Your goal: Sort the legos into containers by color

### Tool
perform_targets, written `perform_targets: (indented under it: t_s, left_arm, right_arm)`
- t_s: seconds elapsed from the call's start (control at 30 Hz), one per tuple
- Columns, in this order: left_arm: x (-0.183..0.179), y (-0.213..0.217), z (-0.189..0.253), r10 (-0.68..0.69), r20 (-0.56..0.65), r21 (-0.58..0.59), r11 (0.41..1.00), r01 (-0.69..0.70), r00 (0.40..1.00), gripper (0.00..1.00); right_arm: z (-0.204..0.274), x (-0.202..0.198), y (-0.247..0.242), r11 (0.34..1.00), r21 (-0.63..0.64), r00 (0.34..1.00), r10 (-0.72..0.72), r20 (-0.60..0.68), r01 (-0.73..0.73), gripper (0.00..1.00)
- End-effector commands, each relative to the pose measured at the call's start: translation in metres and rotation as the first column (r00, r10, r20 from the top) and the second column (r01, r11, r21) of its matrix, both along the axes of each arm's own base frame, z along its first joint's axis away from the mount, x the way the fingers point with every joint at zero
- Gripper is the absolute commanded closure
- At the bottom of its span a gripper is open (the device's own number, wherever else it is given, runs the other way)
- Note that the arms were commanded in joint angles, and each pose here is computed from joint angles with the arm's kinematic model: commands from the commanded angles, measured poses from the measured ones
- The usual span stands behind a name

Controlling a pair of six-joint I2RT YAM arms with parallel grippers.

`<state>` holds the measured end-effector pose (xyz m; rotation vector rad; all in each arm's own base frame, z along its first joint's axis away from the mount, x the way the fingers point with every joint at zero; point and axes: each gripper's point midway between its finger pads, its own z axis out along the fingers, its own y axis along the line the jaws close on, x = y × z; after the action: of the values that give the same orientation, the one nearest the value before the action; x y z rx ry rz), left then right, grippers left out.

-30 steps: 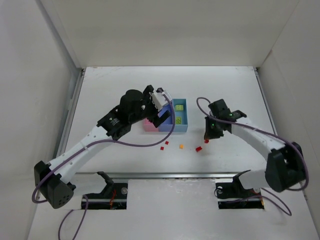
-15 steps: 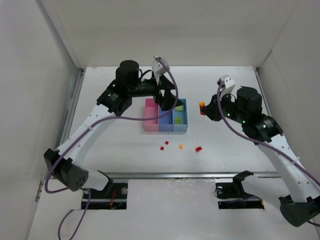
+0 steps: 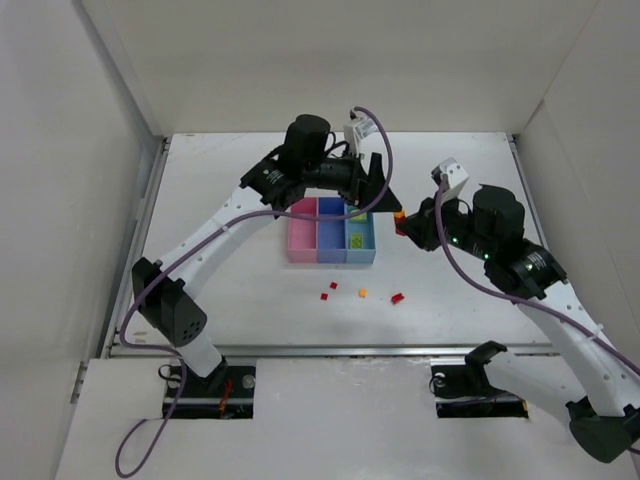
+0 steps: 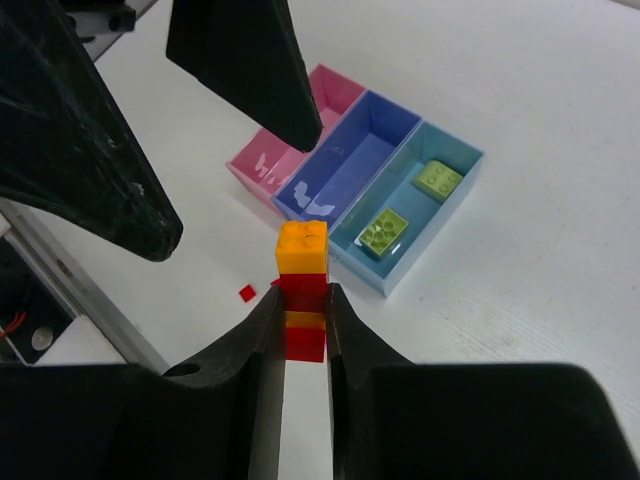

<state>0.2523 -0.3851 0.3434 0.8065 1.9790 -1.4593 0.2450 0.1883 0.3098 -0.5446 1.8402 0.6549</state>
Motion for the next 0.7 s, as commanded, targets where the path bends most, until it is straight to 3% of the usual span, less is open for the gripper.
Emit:
perform_targets:
  t_s: [0.0, 0.2, 0.43, 0.6, 0.67]
  left_arm:
    - [-0.002, -0.006, 0.039, 0.029, 0.089, -0.049, 0.998, -0.025, 0.996, 0.21]
    - [0.006, -0.007, 0.019, 0.088, 0.126, 0.039, 0.995, -0.094, 0.988, 0.35]
    - [0.011, -0.01, -0.007, 0.075, 0.101, 0.093, 0.992, -0.085, 0.992, 0.35]
    - [0.014, -0.013, -0.015, 0.074, 0.087, 0.109, 0.991, -0.083, 0.993, 0.47]
    - [0.014, -0.015, -0.019, 0.064, 0.076, 0.114, 0.991, -0.072, 0.995, 0.56]
  right_arm:
    - [0.009, 0.006, 0.007, 1.0, 0.029, 0.999, -0.013, 0.035, 0.012, 1.0]
    - [0.011, 0.007, 0.008, 0.999, 0.045, 0.999, -0.03, 0.033, 0.029, 1.0]
    - [0.01, 0.006, 0.014, 0.999, 0.051, 1.0, -0.014, 0.026, 0.013, 1.0]
    - [0.017, 0.002, 0.02, 0.998, 0.061, 0.999, 0.007, 0.042, -0.009, 1.0]
    - [0.017, 0.003, 0.019, 0.998, 0.059, 0.999, -0.002, 0.043, -0.001, 1.0]
